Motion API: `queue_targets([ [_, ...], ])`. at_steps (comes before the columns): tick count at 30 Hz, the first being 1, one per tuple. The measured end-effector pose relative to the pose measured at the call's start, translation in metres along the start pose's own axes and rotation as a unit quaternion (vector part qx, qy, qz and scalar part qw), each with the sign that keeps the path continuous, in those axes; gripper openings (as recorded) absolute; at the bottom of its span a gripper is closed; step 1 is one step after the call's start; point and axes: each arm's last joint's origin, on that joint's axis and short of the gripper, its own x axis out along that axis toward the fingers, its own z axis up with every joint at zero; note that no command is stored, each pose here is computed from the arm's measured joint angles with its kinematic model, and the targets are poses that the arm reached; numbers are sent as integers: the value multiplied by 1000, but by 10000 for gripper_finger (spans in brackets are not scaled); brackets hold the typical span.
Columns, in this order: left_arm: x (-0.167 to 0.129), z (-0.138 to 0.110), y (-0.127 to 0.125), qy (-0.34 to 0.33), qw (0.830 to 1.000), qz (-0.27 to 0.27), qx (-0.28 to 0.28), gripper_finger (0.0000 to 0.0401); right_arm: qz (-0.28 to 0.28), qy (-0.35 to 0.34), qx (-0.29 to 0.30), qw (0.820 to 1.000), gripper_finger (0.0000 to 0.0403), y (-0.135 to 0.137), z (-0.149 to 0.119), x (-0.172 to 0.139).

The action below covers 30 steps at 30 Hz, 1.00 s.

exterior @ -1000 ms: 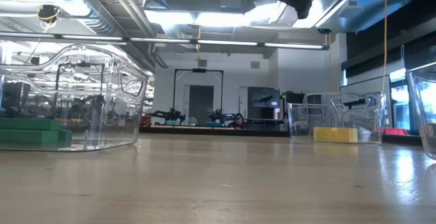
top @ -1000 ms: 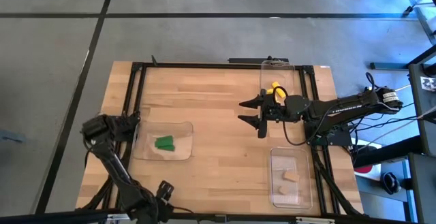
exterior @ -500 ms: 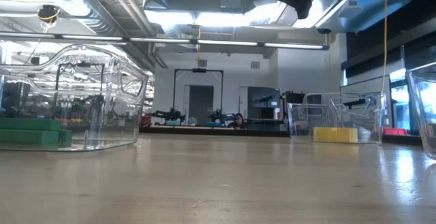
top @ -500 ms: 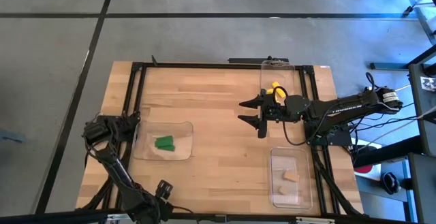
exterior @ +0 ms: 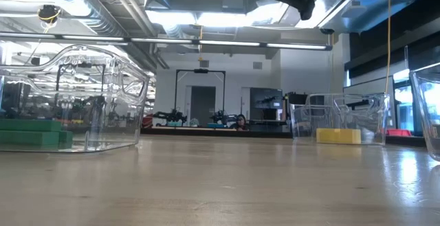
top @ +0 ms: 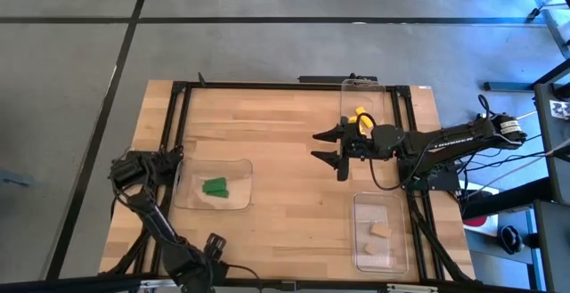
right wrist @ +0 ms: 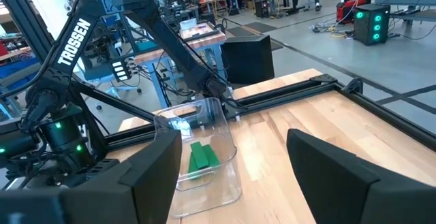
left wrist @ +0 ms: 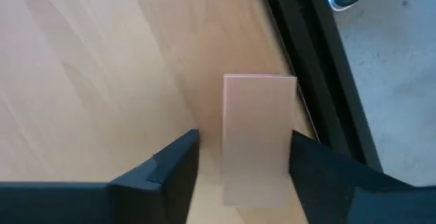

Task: Sort & place blocks by color
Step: Put the brown block into the bottom right transparent bin

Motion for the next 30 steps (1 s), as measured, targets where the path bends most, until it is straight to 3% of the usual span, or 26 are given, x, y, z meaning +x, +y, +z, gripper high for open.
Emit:
queue_targets([
  [6, 1, 4, 7, 2, 1000, 4, -14, 117, 0, 1, 0, 1000, 268, 0, 0, 0],
  [12, -5, 10, 22, 2, 999, 13, -31, 116, 0, 2, 9, 1000, 268, 0, 0, 0],
  [16, -24, 14, 37, -6, 999, 29, -44, 116, -1, 6, 11, 1000, 268, 0, -1, 0],
  [24, -83, 21, 75, -54, 998, 20, -6, 116, -1, 12, 9, 1000, 268, 0, -2, 0],
  [30, -136, 16, 128, -100, 994, 46, -21, 116, -2, 12, 7, 1000, 268, 0, -2, 0],
])
